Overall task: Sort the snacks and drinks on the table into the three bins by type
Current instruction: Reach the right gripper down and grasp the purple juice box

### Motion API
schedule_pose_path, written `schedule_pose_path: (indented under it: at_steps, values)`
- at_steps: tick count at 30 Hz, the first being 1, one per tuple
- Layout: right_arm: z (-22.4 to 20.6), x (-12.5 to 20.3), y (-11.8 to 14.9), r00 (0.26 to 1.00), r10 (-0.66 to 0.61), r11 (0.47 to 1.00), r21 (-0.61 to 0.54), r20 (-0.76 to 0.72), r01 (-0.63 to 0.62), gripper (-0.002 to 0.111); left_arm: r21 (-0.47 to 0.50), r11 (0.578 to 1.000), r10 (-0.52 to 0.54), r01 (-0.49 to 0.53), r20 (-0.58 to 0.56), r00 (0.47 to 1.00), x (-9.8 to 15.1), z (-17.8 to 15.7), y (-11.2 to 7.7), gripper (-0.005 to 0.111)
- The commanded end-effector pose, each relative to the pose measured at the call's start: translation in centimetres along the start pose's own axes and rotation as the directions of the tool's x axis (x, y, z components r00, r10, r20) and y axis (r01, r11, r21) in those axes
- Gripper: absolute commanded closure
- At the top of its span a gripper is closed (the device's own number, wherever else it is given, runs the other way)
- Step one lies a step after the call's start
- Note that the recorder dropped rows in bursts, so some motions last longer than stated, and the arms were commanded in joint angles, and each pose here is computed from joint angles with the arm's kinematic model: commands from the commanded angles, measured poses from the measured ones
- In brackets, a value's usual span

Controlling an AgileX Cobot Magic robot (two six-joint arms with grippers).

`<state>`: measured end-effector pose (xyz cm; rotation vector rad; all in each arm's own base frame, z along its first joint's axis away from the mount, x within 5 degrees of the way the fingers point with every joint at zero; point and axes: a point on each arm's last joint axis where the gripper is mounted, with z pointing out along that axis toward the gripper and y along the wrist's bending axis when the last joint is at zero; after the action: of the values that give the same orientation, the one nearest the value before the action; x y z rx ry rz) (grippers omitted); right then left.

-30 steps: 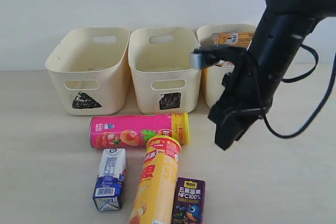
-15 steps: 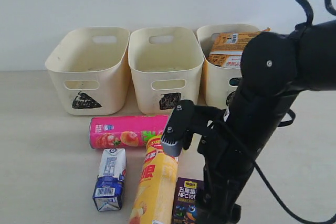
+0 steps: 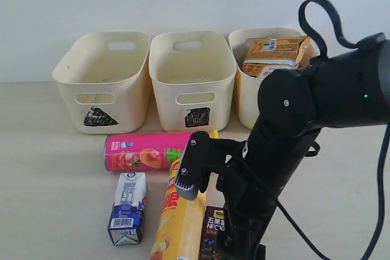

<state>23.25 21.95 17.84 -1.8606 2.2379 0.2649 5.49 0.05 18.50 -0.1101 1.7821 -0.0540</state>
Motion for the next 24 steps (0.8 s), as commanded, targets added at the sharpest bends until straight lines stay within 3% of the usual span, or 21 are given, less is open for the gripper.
schedule_pose_path:
  at_steps: [1,24]
  values:
    - [1.1,-0.1,-0.1,1.0,-0.016,1.0,-0.018,0.001,0.016,0.02,0.001,1.0,-0.011,0.011,0.017,1.0,-0.2,-0.1,0.0,0.102]
    - [4.5,-0.2,-1.1,0.995,-0.098,0.995,0.011,0.008,0.097,0.021,0.001,1.0,-0.011,0.011,0.017,1.0,-0.2,-0.1,0.0,0.102]
